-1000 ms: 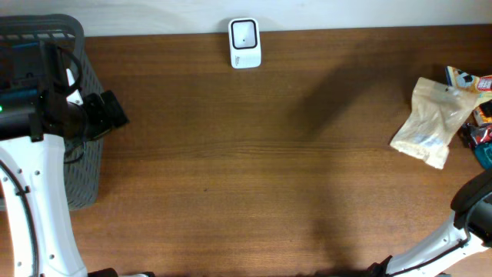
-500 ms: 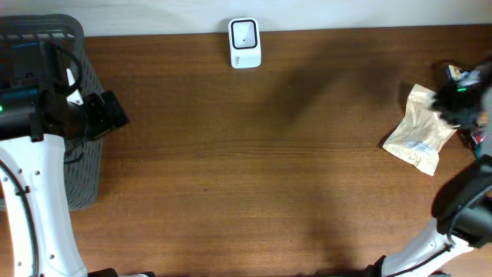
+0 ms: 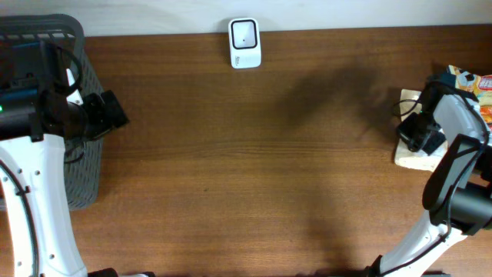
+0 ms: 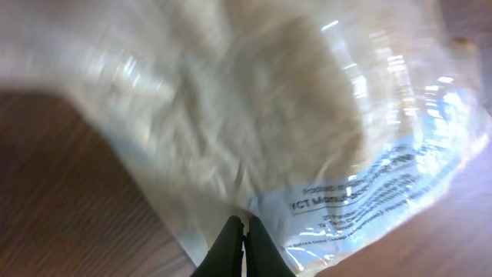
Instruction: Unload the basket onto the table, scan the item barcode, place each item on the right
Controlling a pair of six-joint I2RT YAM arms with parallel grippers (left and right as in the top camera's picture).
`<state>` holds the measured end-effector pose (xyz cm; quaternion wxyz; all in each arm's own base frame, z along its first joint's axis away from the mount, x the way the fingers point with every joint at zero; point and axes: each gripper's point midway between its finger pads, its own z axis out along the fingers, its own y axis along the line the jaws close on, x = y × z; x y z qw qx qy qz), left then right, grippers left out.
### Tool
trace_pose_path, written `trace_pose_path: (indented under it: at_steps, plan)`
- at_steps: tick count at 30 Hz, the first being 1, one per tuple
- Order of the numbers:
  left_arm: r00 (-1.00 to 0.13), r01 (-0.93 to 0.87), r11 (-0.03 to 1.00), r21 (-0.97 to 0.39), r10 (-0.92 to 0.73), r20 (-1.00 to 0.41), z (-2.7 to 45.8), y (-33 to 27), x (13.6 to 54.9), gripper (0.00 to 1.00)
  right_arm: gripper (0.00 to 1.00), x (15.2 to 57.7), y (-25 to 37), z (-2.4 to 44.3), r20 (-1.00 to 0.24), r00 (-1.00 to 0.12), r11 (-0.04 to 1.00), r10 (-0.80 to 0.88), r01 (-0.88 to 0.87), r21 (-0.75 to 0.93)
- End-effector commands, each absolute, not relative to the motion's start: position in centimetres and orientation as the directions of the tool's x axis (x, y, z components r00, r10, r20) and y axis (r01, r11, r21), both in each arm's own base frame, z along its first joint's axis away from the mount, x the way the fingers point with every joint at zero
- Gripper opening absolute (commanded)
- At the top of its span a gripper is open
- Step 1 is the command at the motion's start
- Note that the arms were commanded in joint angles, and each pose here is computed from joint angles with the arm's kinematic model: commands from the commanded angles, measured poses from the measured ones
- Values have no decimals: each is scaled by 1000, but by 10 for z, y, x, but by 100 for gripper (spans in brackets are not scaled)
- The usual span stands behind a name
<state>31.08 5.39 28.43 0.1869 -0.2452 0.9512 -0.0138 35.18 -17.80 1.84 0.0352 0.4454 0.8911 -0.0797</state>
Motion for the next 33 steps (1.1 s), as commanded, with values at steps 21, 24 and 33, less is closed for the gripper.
trace_pose_path:
  at_steps: [21, 24, 33]
  plan:
    - [-804, -470, 873, -128, -483, -346, 284, 53, 310, 99, 4, 381, -153, 29, -104, -726, 725, 680, 687, -50]
    - [-804, -470, 873, -128, -483, -346, 284, 53, 310, 99, 4, 368, -165, 8, -117, -660, 651, 742, 751, -112]
    - [-804, -470, 873, -128, -483, -346, 284, 53, 310, 99, 4, 361, -222, -8, -190, -555, 548, 810, 831, -94]
